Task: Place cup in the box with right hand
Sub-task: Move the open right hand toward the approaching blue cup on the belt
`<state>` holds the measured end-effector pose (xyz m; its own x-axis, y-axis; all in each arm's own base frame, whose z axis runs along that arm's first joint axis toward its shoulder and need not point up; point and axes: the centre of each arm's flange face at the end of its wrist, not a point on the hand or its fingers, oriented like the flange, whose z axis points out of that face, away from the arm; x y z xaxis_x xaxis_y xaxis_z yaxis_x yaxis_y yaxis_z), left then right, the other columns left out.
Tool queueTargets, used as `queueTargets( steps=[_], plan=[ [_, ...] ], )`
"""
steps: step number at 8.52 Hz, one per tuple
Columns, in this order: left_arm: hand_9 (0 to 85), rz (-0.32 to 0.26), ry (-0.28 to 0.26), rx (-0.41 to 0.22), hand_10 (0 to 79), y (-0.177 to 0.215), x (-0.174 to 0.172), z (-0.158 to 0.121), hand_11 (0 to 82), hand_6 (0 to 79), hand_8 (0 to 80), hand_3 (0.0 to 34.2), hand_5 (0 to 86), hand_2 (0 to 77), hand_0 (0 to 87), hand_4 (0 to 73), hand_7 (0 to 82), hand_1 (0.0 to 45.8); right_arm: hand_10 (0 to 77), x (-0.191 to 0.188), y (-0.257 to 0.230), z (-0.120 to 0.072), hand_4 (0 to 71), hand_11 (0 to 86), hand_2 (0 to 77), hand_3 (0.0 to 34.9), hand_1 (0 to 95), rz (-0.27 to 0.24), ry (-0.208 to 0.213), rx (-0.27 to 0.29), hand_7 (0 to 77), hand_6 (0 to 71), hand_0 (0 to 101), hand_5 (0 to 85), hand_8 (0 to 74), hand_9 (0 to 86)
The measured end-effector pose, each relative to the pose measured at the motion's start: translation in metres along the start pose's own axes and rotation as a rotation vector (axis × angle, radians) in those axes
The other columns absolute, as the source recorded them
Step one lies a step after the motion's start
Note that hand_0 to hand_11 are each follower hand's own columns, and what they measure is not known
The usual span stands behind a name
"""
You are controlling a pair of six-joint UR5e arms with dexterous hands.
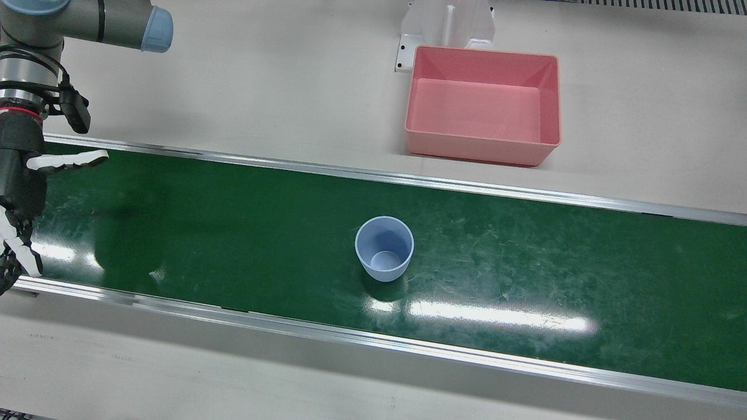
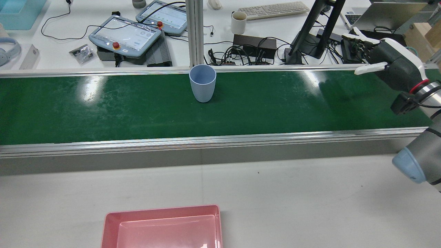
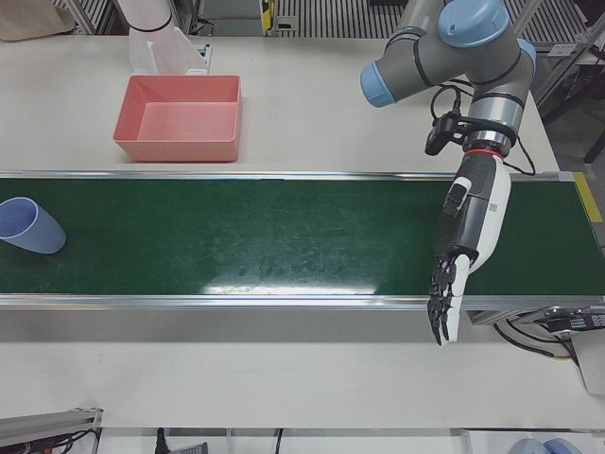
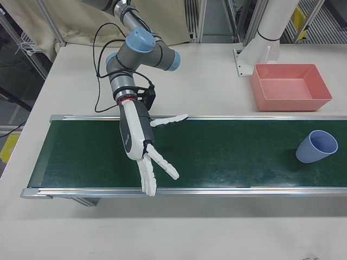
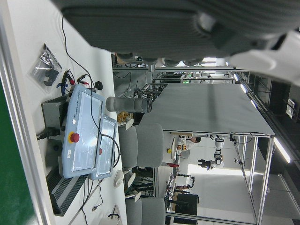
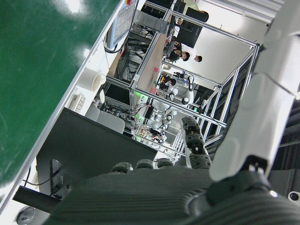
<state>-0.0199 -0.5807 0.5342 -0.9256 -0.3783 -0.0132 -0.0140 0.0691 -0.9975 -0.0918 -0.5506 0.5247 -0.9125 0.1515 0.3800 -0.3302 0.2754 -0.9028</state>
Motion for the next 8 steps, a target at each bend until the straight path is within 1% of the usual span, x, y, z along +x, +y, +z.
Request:
queueTargets(
  steps=[4, 5, 6, 7, 8],
  plan=[
    [0.5, 0.000, 0.000, 0.000, 0.0, 0.000, 0.000, 0.000, 0.0, 0.0, 0.0, 0.0, 0.0, 0.5, 0.0, 0.0, 0.0, 0.5, 0.0, 0.007, 0.003, 0.001, 0.5, 0.5, 1.1, 0.0, 14.2, 0.003, 0.012, -0.006, 1.6, 0.5, 49, 4.4, 0.5, 0.5],
    [0.0, 0.000, 0.000, 0.000, 0.0, 0.000, 0.000, 0.000, 0.0, 0.0, 0.0, 0.0, 0.0, 0.5, 0.0, 0.0, 0.0, 0.5, 0.0, 0.009, 0.003, 0.001, 0.5, 1.1, 4.4, 0.0, 15.3, 0.002, 0.015, -0.006, 1.6, 0.5, 49, 4.4, 0.5, 0.5],
    [0.0, 0.000, 0.000, 0.000, 0.0, 0.000, 0.000, 0.000, 0.0, 0.0, 0.0, 0.0, 0.0, 0.5, 0.0, 0.0, 0.0, 0.5, 0.0, 0.011, 0.004, 0.001, 0.5, 1.1, 4.4, 0.0, 15.3, 0.002, 0.019, -0.007, 1.6, 0.5, 49, 4.4, 0.5, 0.5],
    [0.0, 0.000, 0.000, 0.000, 0.0, 0.000, 0.000, 0.000, 0.0, 0.0, 0.0, 0.0, 0.0, 0.5, 0.0, 0.0, 0.0, 0.5, 0.0, 0.015, 0.005, 0.001, 0.5, 1.1, 6.5, 0.0, 15.8, 0.001, 0.024, -0.009, 1.6, 0.5, 49, 4.4, 0.5, 0.5],
    [0.0, 0.000, 0.000, 0.000, 0.0, 0.000, 0.000, 0.000, 0.0, 0.0, 0.0, 0.0, 0.0, 0.5, 0.0, 0.0, 0.0, 0.5, 0.0, 0.017, 0.006, 0.001, 0.5, 0.5, 1.6, 0.0, 15.3, 0.001, 0.029, -0.010, 1.6, 0.5, 49, 4.4, 0.5, 0.5]
  ],
)
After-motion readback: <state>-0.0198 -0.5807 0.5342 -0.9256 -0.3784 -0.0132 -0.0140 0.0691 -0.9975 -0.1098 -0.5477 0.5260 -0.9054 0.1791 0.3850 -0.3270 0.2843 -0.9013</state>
